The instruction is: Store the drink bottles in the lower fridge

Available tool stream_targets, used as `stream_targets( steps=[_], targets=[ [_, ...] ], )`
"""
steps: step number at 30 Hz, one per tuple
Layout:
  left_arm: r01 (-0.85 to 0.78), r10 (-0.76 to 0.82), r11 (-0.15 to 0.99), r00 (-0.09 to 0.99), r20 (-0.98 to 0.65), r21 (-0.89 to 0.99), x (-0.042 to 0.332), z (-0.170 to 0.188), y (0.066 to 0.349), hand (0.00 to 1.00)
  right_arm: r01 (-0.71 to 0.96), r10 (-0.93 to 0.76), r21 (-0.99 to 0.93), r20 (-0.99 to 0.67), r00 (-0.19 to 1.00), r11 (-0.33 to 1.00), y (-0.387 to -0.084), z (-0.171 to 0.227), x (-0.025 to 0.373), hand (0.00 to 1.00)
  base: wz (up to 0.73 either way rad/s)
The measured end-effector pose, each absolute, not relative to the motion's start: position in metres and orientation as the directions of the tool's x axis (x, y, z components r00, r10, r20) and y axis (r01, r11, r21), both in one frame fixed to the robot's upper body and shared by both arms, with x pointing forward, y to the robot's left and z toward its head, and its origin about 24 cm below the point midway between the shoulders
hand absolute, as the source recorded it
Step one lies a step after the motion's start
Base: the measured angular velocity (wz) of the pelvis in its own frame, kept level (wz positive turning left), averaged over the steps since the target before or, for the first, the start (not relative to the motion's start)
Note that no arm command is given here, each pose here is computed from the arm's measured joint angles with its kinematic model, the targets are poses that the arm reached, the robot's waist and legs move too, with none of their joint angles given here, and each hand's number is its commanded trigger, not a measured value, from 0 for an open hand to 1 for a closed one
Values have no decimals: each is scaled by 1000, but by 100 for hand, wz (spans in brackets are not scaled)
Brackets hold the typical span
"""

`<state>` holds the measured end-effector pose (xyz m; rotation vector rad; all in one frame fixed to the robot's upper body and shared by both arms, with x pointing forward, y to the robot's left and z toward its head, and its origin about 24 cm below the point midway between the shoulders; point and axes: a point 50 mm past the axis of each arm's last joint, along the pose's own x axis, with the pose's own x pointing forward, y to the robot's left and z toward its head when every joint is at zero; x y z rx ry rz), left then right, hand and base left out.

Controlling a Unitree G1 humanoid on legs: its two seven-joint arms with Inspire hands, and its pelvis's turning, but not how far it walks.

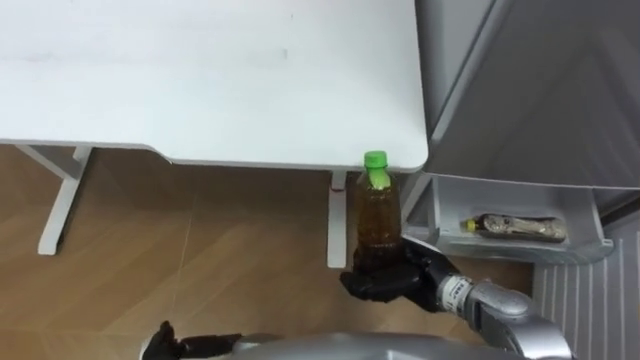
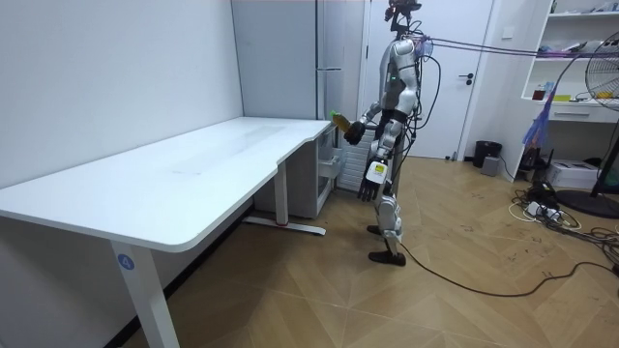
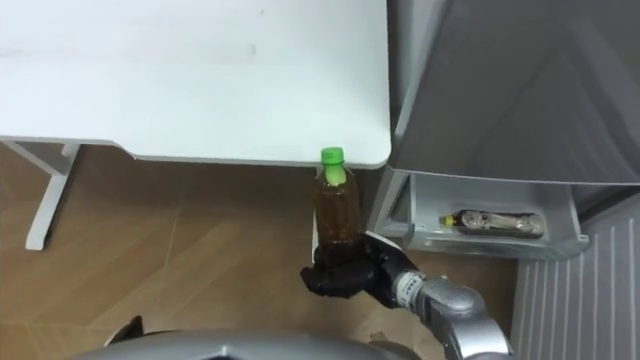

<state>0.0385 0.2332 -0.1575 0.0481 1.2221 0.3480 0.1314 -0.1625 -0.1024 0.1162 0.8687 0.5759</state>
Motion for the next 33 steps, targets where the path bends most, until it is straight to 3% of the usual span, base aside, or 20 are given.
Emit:
stream_targets(
  steps=[12, 20, 28, 33],
  targets=[
    [-55, 263, 964, 358, -896, 260, 56, -155, 234, 0, -326, 476, 350, -702, 529, 879, -168, -111, 129, 100, -4],
    [-25, 272, 959, 365, -890, 282, 58, -155, 233, 0, -222, 368, 296, -794, 484, 929, -180, -129, 113, 100, -1],
    [-29, 278, 957, 360, -891, 287, 56, -155, 233, 0, -124, 278, 250, -813, 512, 960, -190, -133, 111, 100, 0],
    [-29, 275, 959, 358, -892, 284, 56, -156, 231, 0, 29, 213, 267, -827, 520, 963, -196, -138, 105, 100, 0]
  ],
)
